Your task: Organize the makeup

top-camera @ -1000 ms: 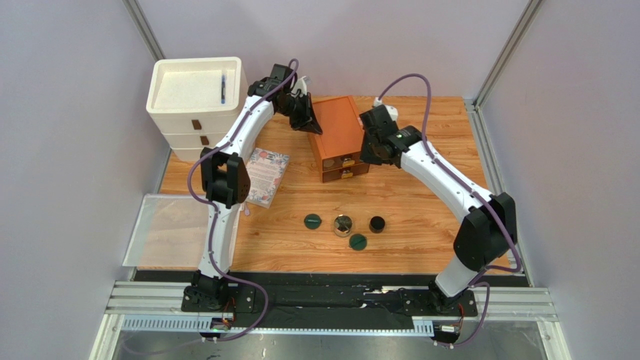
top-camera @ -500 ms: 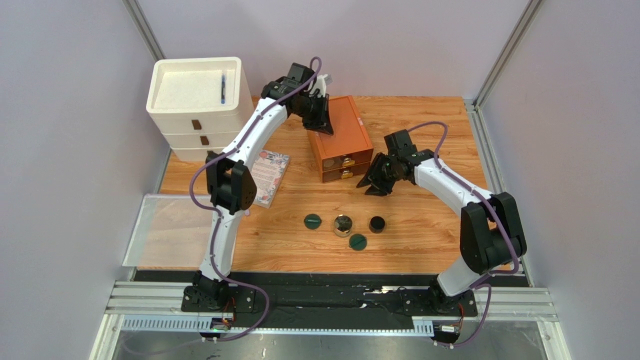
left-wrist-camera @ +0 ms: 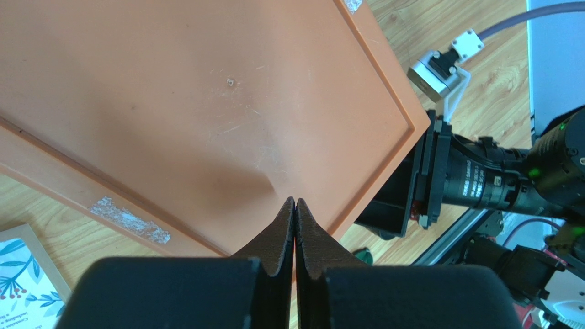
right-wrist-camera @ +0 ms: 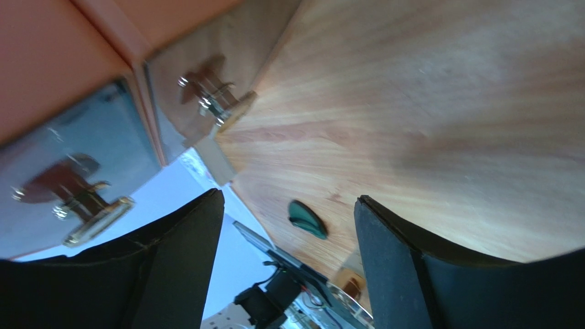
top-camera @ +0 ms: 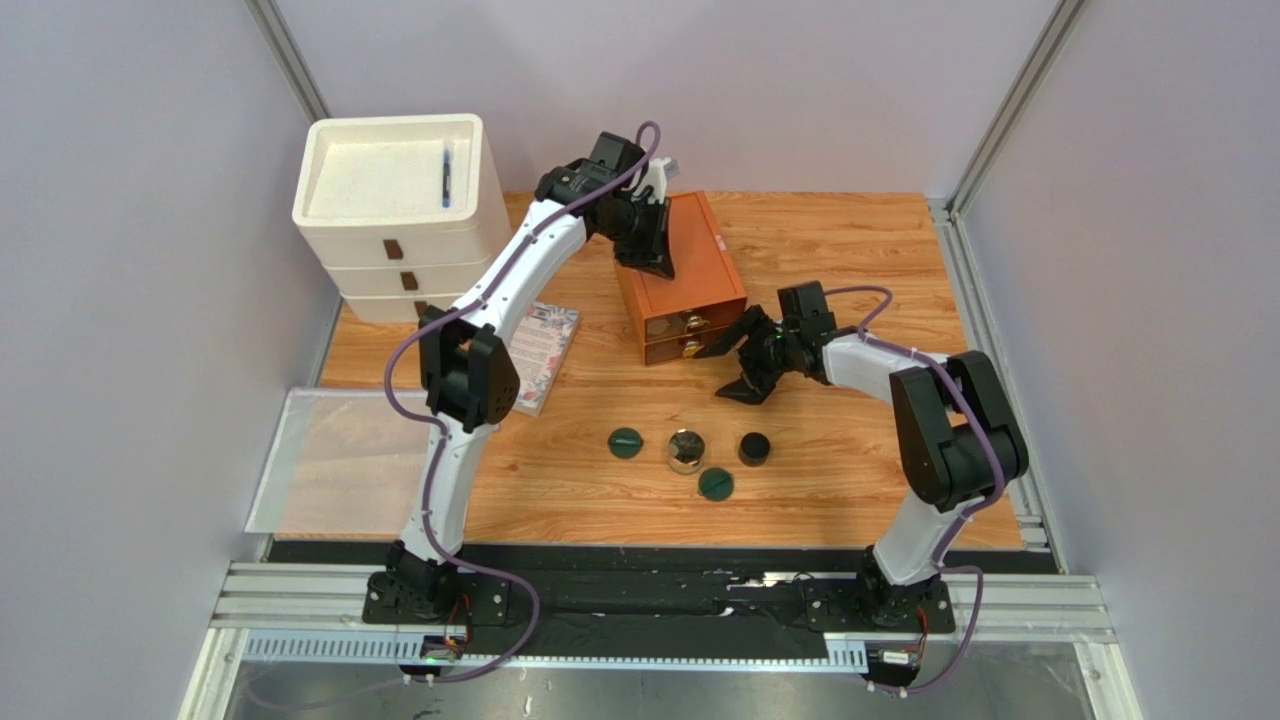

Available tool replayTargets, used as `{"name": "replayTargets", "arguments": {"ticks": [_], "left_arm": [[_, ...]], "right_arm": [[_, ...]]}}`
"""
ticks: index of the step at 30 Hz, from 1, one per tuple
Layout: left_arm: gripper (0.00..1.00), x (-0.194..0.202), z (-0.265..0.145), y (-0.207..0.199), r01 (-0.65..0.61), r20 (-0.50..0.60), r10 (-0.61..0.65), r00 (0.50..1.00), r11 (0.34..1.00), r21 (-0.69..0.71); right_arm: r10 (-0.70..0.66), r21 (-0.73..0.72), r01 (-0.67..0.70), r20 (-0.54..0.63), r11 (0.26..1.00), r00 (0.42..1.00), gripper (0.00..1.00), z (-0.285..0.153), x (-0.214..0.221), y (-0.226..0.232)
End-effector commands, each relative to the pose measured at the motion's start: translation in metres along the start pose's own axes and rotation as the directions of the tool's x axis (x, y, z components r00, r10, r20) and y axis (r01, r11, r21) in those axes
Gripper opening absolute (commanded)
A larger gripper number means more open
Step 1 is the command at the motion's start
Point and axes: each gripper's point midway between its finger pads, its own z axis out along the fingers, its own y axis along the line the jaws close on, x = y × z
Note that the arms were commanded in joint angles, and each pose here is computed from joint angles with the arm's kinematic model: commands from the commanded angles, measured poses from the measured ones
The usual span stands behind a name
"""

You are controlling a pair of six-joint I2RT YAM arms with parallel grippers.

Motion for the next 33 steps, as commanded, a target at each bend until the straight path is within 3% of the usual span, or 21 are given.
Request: {"name": "replayTargets", "arguments": {"ticks": [1,10,22,33], "left_arm": [[0.0,-0.01,-0.017,-0.016,-0.052,0.037,0.051,0.998,0.998,0.033],[0.0,-0.007,-0.013,-0.015,-0.046,0.023,0.045,0.999,0.998,0.035],[0.0,-0.007,-0.012,-0.014,-0.04,0.024,0.04,0.999,0.999,0.027],[0.0,-0.007,-0.014,-0.016,-0.04,0.026,0.039,0.999,0.999,0.034]], "right_arm": [[0.007,-0.185,-0.008,-0.006,0.983,1.0,0.75,0.007,-0.012,0.038],[0.083,-0.172,-0.087,-0.032,0.981,0.996,0.74,0.03,-0.021,0.032],[0.161,-0.336,-0.157,-0.016,0.929,0.987,0.75,0.017,-0.022,0.05],[0.283,-0.373,-0.265,-0.009,0.889,0.959,0.72,0.034,-0.04,0.04]]}}
